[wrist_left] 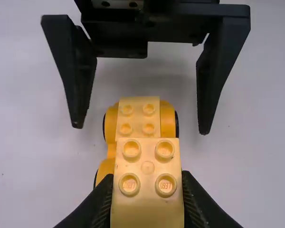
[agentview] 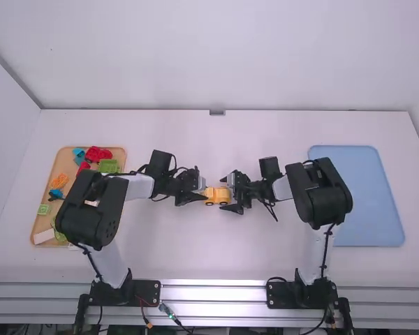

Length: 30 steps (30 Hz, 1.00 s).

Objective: Assemble lego blocks to make yellow taxi

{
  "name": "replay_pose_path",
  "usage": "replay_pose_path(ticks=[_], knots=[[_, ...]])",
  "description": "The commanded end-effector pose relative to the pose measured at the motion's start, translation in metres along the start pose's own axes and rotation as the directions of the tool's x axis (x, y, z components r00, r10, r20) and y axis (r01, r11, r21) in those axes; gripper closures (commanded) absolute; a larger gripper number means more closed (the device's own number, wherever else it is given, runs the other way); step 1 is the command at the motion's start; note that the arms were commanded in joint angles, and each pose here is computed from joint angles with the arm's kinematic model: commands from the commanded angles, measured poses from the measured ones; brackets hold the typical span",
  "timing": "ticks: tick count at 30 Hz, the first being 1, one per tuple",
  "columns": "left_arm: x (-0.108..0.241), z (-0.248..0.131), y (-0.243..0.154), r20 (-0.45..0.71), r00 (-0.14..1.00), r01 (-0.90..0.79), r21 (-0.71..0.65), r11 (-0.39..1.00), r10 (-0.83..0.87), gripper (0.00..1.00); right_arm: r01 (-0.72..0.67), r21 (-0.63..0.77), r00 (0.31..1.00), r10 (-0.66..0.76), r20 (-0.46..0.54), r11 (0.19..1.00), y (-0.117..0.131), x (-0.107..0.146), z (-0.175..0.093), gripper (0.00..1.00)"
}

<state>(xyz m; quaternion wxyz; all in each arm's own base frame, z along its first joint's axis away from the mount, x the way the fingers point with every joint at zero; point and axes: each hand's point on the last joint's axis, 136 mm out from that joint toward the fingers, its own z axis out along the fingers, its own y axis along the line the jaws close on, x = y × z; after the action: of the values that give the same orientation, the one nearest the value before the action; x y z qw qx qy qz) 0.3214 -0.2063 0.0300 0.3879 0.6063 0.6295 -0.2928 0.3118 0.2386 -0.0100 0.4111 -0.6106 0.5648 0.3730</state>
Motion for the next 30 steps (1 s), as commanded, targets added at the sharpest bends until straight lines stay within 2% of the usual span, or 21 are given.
replay_pose_path(ticks=[1, 4, 7, 8, 10, 11, 15, 16, 17, 22, 30], knots=[[0.007, 0.004, -0.001, 0.002, 0.999, 0.033, 0.009, 0.999, -0.033, 0.95, 0.001, 0.003, 1.0, -0.001, -0.021, 1.0, -0.007, 0.005, 0.007, 0.01], [0.011, 0.011, 0.004, 0.016, 0.998, 0.066, 0.0, 0.998, -0.066, 0.95, -0.018, 0.009, 0.999, 0.018, -0.043, 1.0, -0.011, 0.011, 0.011, 0.0], [0.01, 0.015, 0.002, 0.019, 0.998, 0.06, 0.009, 0.998, -0.06, 0.96, -0.021, 0.007, 0.997, 0.022, -0.067, 1.0, -0.009, 0.016, 0.016, 0.11], [0.01, 0.015, 0.002, 0.019, 0.998, 0.06, 0.009, 0.998, -0.06, 0.96, -0.021, 0.007, 0.997, 0.022, -0.067, 1.0, -0.009, 0.016, 0.016, 0.11], [0.009, 0.016, 0.0, 0.017, 1.0, 0.023, 0.012, 1.0, -0.023, 0.97, -0.021, 0.015, 0.996, 0.022, -0.09, 1.0, -0.009, 0.02, 0.017, 0.22], [0.009, 0.016, 0.0, 0.016, 1.0, 0.024, 0.012, 1.0, -0.024, 0.98, -0.02, 0.015, 0.996, 0.022, -0.091, 1.0, -0.01, 0.021, 0.017, 0.23], [0.009, 0.018, 0.0, 0.015, 0.999, 0.032, 0.014, 0.999, -0.033, 0.98, -0.022, 0.019, 0.995, 0.024, -0.093, 1.0, -0.01, 0.022, 0.017, 0.39], [0.009, 0.018, 0.0, 0.014, 0.999, 0.039, 0.014, 0.999, -0.039, 0.98, -0.022, 0.021, 0.995, 0.024, -0.096, 1.0, -0.011, 0.022, 0.016, 0.41], [0.008, 0.019, 0.0, 0.013, 0.999, 0.049, 0.013, 0.999, -0.049, 0.98, -0.023, 0.024, 0.995, 0.025, -0.102, 0.999, -0.011, 0.023, 0.016, 0.5], [0.006, 0.018, 0.003, 0.023, 0.996, 0.084, 0.004, 0.996, -0.084, 0.95, -0.027, 0.021, 0.995, 0.029, -0.1, 0.999, -0.01, 0.023, 0.016, 0.58], [0.005, 0.019, 0.002, 0.021, 0.995, 0.098, 0.006, 0.995, -0.098, 0.93, -0.033, 0.016, 0.994, 0.035, -0.107, 0.999, -0.008, 0.023, 0.019, 0.58]])
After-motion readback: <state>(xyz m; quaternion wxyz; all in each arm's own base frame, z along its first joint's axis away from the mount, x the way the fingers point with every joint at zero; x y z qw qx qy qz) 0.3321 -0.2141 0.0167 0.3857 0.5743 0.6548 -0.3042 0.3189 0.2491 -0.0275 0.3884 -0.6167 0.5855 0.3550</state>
